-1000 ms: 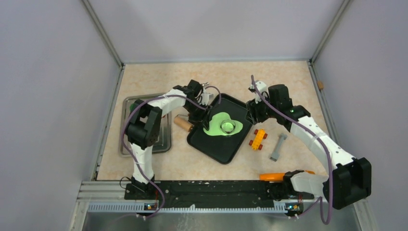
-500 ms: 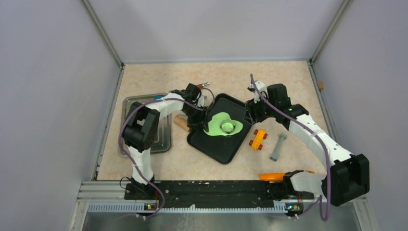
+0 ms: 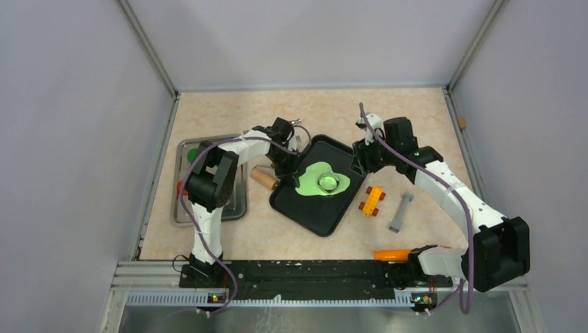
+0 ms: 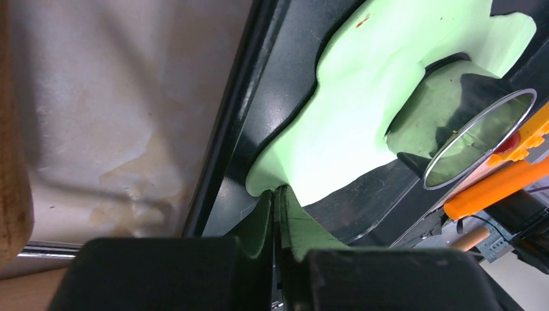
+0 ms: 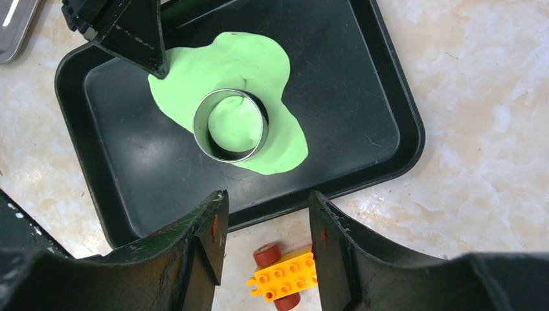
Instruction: Roll out the dumpling wrappers from the dough
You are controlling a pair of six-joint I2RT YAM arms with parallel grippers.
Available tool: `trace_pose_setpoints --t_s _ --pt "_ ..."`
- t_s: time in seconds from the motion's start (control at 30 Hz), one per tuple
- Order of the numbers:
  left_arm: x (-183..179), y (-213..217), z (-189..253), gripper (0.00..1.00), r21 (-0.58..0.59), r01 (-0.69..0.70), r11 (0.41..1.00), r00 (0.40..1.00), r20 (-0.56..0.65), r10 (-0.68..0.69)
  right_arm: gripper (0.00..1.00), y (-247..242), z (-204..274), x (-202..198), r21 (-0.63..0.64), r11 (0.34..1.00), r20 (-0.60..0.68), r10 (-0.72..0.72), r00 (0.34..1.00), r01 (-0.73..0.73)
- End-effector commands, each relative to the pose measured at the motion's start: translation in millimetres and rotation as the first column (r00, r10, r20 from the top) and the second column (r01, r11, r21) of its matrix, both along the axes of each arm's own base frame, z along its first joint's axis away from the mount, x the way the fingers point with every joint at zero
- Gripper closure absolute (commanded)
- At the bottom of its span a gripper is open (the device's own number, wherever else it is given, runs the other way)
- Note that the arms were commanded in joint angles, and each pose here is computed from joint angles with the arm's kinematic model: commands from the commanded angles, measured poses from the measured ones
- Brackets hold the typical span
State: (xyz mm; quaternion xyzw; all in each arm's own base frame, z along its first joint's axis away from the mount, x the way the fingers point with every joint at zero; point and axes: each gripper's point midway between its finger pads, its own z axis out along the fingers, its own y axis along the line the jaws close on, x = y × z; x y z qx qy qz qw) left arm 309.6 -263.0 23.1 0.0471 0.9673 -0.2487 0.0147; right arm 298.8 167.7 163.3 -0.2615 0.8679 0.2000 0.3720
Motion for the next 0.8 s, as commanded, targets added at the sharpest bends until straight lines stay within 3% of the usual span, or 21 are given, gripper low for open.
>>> trace_pose_setpoints --t_s 0.0,0.27,0.53,0.67,0.77 --pt "18.6 -8.3 11.9 1.00 -0.019 0.051 0.999 0.994 0.095 -0.049 0.51 5.9 19.8 16.2 0.016 0.999 0.073 0.030 0.997 -0.032" --pt "13.7 -20.5 64.6 1.00 -0.141 0.230 0.963 0.953 0.234 -0.194 0.52 43.0 22.7 26.3 0.061 0.952 0.114 0.291 0.950 -0.299" --pt "1.6 -35.1 102.1 1.00 -0.264 0.387 0.884 0.894 0.340 -0.290 0.52 62.7 10.7 56.3 0.210 0.966 -0.024 0.161 0.987 -0.153" --pt "-5.7 -40.5 118.7 1.00 -0.313 0.459 0.831 0.862 0.384 -0.332 0.51 56.1 -2.7 51.7 0.259 0.961 -0.117 0.129 0.985 -0.095" --pt "-8.1 -42.9 126.3 1.00 -0.330 0.490 0.807 0.845 0.408 -0.346 0.51 52.4 -6.0 39.9 0.290 0.948 -0.134 0.175 0.975 -0.130"
